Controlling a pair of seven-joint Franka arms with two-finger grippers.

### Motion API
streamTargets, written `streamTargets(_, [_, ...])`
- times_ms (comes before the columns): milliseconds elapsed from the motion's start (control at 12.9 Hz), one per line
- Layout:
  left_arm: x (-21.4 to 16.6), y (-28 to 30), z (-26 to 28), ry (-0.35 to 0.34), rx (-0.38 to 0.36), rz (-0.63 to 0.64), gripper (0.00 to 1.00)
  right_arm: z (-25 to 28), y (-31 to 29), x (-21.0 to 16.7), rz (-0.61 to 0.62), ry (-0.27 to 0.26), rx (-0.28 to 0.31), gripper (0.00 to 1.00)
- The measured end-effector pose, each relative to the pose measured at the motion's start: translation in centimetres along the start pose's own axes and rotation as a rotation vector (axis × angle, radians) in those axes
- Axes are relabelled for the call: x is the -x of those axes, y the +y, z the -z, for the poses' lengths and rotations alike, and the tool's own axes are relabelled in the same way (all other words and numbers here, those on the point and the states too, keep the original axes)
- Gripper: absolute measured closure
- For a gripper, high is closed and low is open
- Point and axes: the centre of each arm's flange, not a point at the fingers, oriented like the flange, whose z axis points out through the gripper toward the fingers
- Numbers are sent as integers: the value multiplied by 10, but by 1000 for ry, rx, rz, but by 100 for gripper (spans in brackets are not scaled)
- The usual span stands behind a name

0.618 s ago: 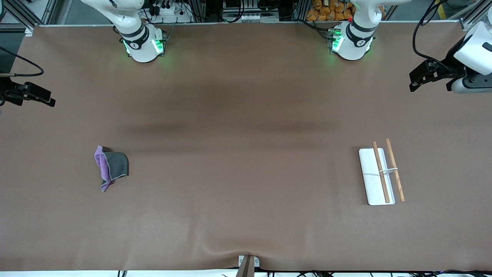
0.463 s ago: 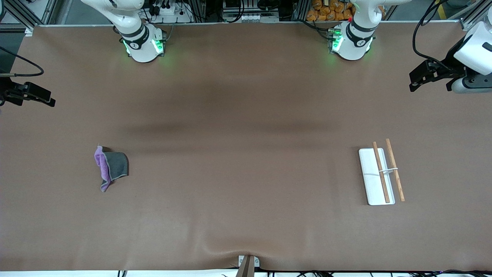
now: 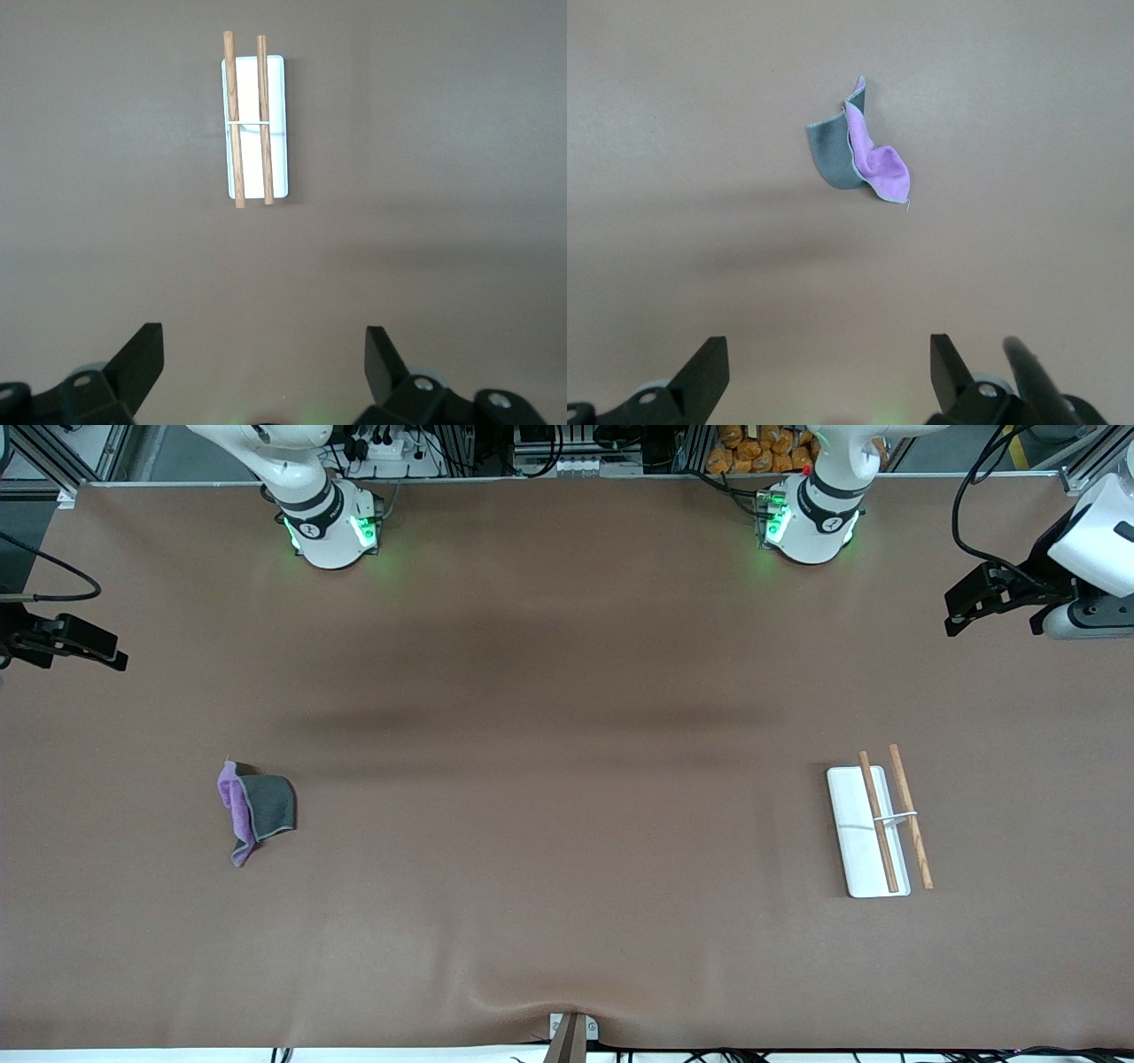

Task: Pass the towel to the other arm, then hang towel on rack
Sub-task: 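Move the right gripper toward the purple towel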

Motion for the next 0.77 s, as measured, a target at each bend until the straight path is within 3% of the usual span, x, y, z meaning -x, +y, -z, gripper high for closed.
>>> streamTargets(772, [-7,-2,-10,-11,1,4,0,-2,2,0,-4,-8,-1,0])
